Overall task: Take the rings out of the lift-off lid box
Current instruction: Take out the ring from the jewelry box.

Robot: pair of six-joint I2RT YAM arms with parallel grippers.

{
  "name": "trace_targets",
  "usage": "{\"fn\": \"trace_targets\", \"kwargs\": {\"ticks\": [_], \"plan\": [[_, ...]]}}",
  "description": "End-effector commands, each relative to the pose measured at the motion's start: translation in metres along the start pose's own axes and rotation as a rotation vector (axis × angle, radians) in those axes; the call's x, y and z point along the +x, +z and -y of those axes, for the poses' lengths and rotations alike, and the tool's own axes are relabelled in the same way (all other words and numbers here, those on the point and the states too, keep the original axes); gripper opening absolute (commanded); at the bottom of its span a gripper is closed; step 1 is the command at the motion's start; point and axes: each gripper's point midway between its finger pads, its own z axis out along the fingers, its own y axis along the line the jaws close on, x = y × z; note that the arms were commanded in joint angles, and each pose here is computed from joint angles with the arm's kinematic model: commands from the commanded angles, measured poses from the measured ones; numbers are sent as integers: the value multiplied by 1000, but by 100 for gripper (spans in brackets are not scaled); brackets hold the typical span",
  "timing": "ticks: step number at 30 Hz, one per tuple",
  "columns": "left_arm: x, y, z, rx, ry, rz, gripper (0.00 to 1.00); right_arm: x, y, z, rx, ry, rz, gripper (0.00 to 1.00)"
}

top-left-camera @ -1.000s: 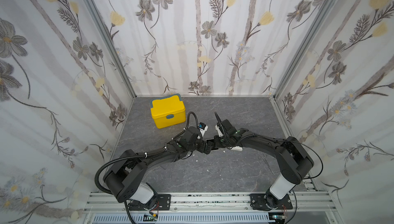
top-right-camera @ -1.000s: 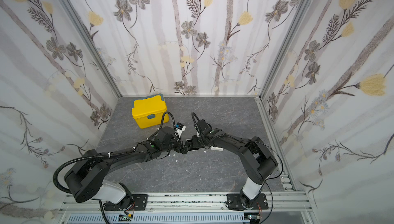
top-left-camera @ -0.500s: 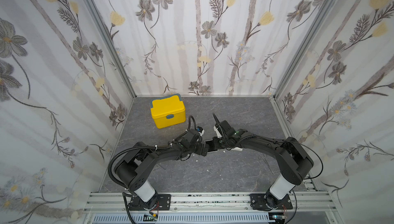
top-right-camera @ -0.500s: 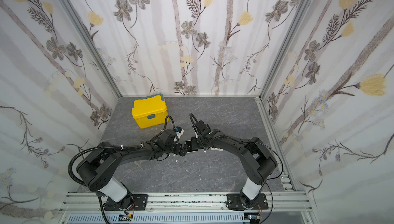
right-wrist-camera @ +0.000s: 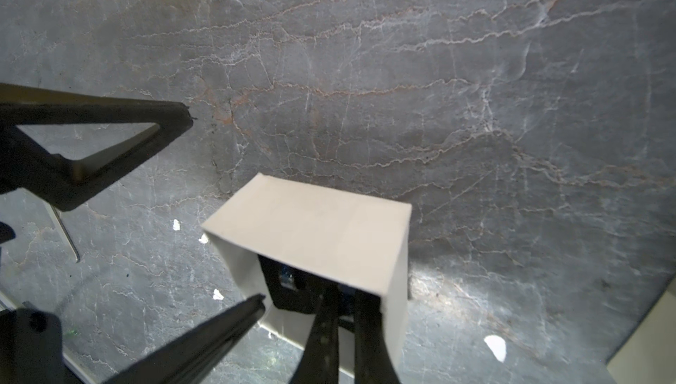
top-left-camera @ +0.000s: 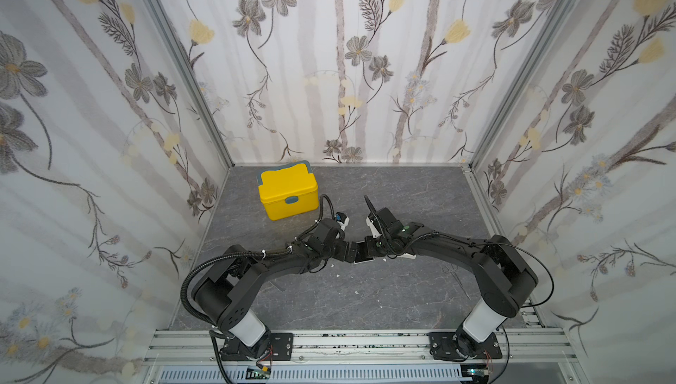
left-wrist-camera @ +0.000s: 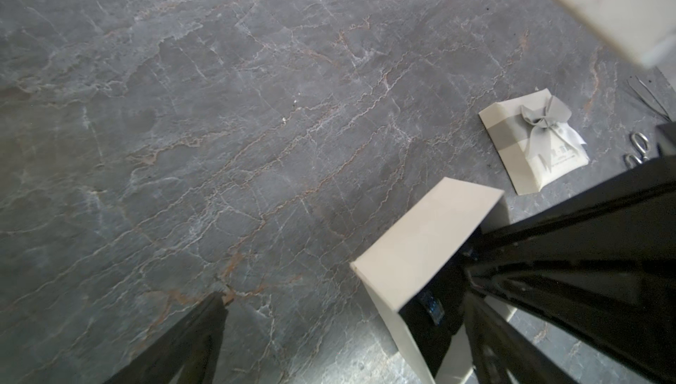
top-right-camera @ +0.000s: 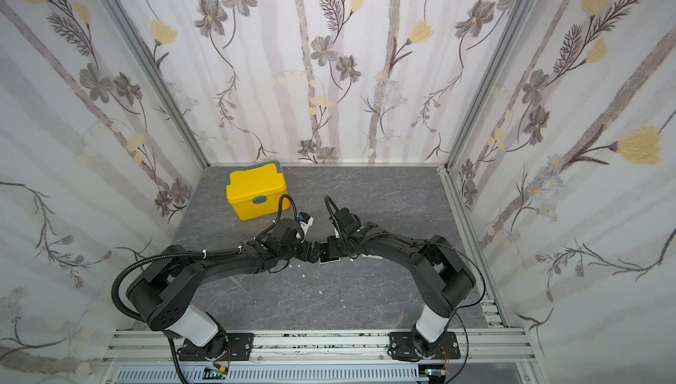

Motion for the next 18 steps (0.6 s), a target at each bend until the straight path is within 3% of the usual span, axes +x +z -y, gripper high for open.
{"fn": "trace_targets", "kwargs": {"ticks": [1,18], "plan": [[0,5,-3,-2,-15,7,100,-2,0,-2,-6,-10,7,0],[16,22,-13,-34,-39,-47,100,0,-3,-7,-28,-40,28,0]]}}
